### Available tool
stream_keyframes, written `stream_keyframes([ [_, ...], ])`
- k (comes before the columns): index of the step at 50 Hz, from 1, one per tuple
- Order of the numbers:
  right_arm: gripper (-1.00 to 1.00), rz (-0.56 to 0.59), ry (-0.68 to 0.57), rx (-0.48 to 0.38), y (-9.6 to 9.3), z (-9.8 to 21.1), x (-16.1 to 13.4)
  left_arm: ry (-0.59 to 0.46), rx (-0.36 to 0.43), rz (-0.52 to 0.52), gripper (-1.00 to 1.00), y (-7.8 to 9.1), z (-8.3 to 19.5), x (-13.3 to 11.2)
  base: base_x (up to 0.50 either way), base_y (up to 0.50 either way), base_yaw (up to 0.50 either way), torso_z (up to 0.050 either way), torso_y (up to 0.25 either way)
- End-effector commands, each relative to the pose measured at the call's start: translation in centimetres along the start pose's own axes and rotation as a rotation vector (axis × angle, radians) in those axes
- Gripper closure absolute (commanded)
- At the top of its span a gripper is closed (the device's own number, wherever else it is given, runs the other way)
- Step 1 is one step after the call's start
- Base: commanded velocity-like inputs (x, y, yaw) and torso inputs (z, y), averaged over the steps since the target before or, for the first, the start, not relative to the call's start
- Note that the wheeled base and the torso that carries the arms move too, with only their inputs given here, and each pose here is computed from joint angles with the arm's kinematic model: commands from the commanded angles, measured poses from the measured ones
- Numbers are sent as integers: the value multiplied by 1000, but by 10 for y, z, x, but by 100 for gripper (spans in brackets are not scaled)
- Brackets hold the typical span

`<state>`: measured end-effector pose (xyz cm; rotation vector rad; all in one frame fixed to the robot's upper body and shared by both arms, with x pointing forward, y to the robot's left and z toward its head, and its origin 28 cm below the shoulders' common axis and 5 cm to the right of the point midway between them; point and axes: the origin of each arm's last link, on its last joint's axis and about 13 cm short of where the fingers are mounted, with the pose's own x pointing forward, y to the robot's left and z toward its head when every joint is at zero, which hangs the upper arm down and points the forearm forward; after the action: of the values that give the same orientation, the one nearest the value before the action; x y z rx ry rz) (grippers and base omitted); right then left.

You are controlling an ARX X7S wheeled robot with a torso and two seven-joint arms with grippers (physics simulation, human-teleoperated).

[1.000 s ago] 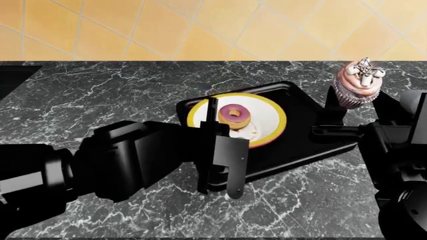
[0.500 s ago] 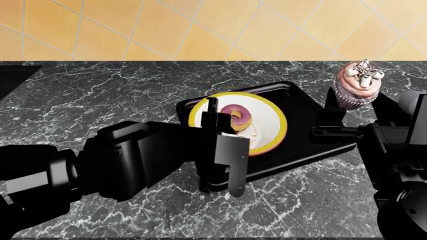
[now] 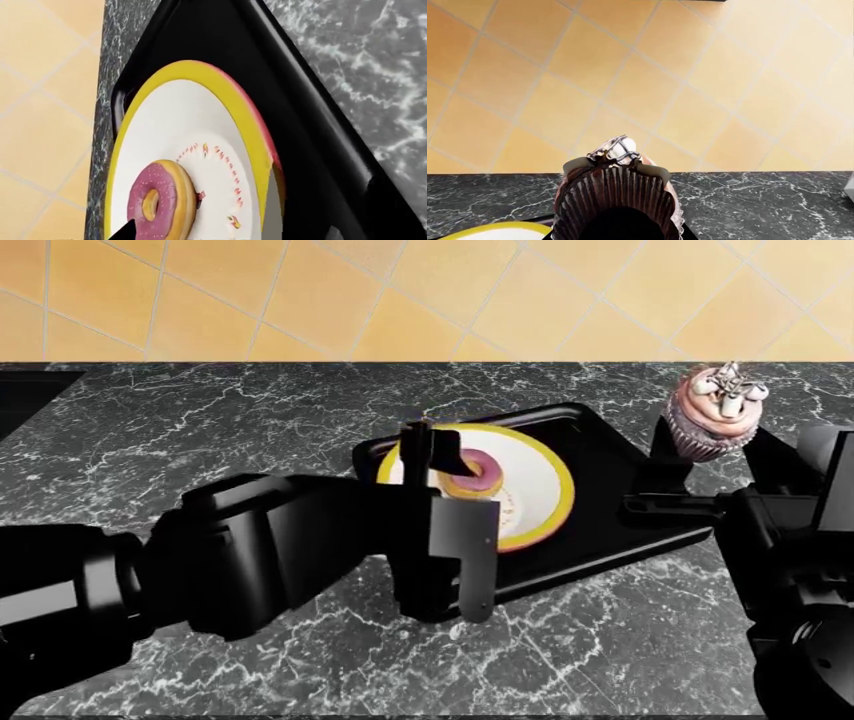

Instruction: Pick up the bowl with donut and place it on the tray. Pick up the cupcake and place it on the tray.

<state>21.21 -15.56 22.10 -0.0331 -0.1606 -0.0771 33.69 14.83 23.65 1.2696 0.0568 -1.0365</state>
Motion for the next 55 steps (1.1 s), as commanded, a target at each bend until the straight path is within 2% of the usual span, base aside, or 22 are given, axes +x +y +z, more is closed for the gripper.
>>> stream_keyframes([
  [1, 100, -12, -19, -10, -2, 2, 2, -32, -58, 17, -100, 2, 5, -18, 0, 0, 0, 0, 0],
  [10, 100, -16, -26, -15, -2, 6, 3, -50, -130, 72, -100, -1, 4, -43, 0, 0, 0, 0, 1],
  [16, 100, -9, -27, -14, -1, 6, 3, -73, -154, 81, -100, -16, 8, -60, 0, 0, 0, 0, 0],
  [22, 100, -8, -27, -15, 0, 5, 3, -99, -195, 152, -100, -26, 8, -77, 0, 0, 0, 0, 0],
  [41, 100, -4, -43, -21, 1, 10, 4, -115, -346, 354, -100, -52, -7, -101, 0, 0, 0, 0, 1],
  [55, 100, -3, -25, -6, 1, 11, 29, -114, -453, 479, -100, -76, -21, -109, 0, 0, 0, 1, 1],
])
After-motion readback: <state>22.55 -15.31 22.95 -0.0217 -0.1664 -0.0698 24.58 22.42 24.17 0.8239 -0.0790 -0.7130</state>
